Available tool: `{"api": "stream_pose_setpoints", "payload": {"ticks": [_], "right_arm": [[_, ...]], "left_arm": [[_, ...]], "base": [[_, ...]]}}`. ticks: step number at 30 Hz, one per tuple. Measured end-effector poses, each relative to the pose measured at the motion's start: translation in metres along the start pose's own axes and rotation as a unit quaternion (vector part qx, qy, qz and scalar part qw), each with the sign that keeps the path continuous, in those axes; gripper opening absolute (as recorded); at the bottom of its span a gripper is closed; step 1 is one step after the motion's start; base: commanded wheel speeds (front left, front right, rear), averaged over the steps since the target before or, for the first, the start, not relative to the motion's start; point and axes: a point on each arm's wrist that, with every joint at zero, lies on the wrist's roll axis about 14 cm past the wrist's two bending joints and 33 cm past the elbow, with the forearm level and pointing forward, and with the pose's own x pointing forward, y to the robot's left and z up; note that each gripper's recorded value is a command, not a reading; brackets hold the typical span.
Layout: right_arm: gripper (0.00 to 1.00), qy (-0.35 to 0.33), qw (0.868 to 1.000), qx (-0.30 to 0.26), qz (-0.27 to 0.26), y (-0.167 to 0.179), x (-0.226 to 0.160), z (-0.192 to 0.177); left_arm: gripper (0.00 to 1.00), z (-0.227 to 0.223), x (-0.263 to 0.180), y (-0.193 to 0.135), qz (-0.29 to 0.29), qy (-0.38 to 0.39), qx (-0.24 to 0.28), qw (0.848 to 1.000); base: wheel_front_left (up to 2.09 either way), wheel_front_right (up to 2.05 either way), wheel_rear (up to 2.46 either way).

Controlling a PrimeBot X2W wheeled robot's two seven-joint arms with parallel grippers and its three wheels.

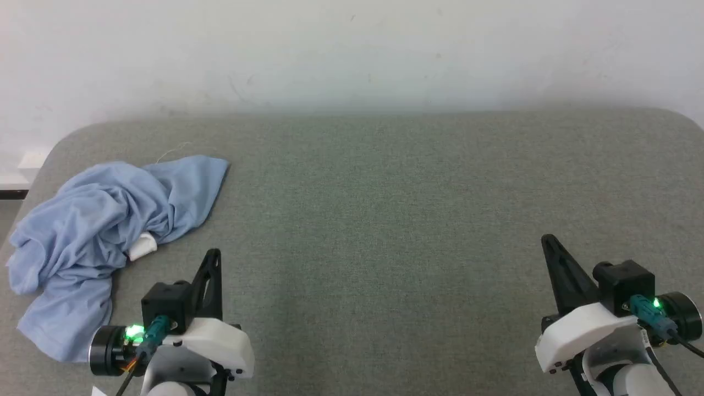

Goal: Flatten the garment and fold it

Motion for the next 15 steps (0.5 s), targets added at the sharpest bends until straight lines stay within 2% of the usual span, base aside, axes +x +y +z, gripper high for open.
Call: {"api": "stream_pose_setpoints", "payload": {"ticks": [15], "right_arm": [[0.0, 0.0, 1.0, 0.0, 0.0, 0.0, 0.0, 0.0]], "left_arm": [[0.0, 0.0, 0.0, 0.0, 0.0, 0.0, 0.0, 1.0]], "base": [[0.0, 0.0, 0.0]]}}
